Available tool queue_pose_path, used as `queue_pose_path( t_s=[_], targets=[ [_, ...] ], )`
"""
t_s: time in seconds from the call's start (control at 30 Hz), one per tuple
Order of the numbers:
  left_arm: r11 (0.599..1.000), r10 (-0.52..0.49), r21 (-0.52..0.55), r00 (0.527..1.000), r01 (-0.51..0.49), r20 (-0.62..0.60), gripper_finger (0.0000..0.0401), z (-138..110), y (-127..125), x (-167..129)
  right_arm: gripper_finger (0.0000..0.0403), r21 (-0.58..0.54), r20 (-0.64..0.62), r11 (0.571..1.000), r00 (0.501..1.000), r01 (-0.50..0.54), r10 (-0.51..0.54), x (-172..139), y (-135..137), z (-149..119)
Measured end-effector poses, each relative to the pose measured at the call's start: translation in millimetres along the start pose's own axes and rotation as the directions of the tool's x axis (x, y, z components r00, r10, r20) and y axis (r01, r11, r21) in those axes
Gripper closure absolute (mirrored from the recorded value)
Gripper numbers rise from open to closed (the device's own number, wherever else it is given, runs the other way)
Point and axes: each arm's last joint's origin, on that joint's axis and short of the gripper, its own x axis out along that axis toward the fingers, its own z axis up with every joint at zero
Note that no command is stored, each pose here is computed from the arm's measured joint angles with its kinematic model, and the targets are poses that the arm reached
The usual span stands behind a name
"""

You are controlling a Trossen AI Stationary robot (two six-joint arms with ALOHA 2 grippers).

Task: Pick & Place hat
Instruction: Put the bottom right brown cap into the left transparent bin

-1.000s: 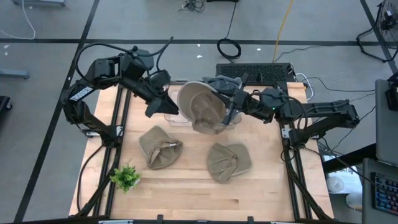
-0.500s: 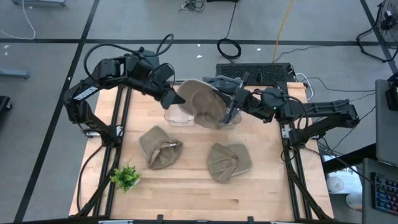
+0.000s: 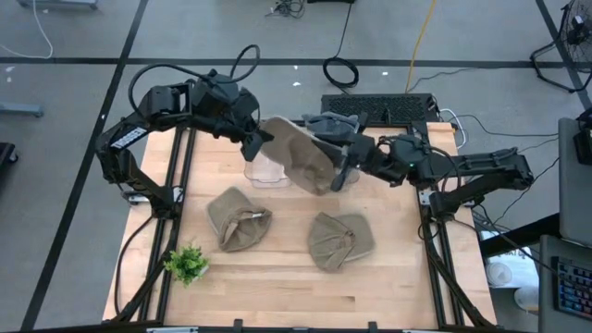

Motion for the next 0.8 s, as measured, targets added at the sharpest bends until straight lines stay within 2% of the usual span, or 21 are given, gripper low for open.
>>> queue_pose_path(
  t_s=[0.07,0.17,0.3,0.37,0.43,0.53,0.67,0.8],
  targets=[
    [0.997,0.051,0.055,0.999,-0.052,0.017,0.0392,0,0,0,0.0334,0.118,0.022,0.993,1.0,0.003,-0.006,-4,-1,5],
    [0.984,0.114,0.137,0.993,-0.117,0.029,0.0392,-1,3,-1,0.0297,0.292,0.048,0.956,0.999,-0.005,-0.009,-10,-3,12],
    [0.95,0.169,0.255,0.984,-0.18,0.062,0.0392,-2,1,-5,0.0245,0.415,0.027,0.909,0.999,-0.03,0.02,-13,2,12],
    [0.926,0.194,0.315,0.978,-0.21,0.08,0.0392,-3,-2,-5,0.0221,0.501,0.026,0.865,0.999,-0.036,0.026,-14,3,12],
    [0.897,0.223,0.369,0.97,-0.243,0.096,0.0392,-5,-6,-4,0.02,0.606,0.016,0.795,0.999,-0.033,0.029,-15,3,11],
    [0.838,0.272,0.453,0.952,-0.305,0.138,0.0392,-7,-13,-5,0.0175,0.745,-0.001,0.666,0.998,-0.041,0.063,-14,6,4],
    [0.725,0.329,0.563,0.918,-0.396,0.222,0.0392,-8,-24,-6,0.0155,0.858,0.001,0.509,0.99,-0.073,0.139,-12,11,-10],
    [0.614,0.346,0.63,0.879,-0.476,0.327,0.0393,-7,-38,-9,0.0152,0.936,0.036,0.334,0.976,-0.108,0.213,-13,16,-24]
  ],
)
